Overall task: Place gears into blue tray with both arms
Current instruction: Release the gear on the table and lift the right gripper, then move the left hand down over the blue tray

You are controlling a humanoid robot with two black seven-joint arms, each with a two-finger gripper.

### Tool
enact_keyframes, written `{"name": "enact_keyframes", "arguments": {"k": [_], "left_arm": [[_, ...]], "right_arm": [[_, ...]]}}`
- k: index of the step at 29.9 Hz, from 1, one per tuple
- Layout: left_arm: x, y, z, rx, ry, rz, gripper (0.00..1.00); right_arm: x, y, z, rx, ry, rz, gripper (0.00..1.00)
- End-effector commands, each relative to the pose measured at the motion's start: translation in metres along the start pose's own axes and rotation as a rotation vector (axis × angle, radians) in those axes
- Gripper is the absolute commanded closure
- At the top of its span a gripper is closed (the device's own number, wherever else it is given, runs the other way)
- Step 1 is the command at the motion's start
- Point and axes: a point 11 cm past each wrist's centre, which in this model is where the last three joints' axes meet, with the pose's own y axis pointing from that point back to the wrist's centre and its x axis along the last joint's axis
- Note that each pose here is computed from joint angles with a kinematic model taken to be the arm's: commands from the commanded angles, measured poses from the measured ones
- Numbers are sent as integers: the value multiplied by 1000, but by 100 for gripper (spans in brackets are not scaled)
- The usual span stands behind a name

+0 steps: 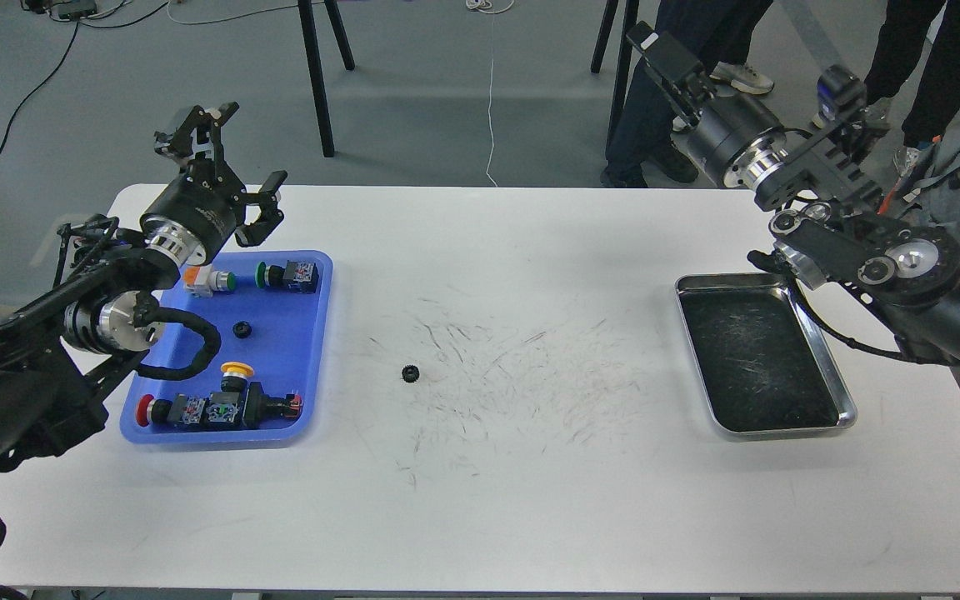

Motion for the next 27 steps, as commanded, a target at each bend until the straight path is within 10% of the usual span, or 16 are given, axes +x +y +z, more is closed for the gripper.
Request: {"name": "enact_keyframes", "arguments": {"k": [1,27], "left_arm": [[3,2,4,-11,2,3,0],[-58,47,14,187,-617,-320,0]], "right_arm": [[10,5,6,-16,-16,30,34],[36,42,47,-106,-171,186,23]]}}
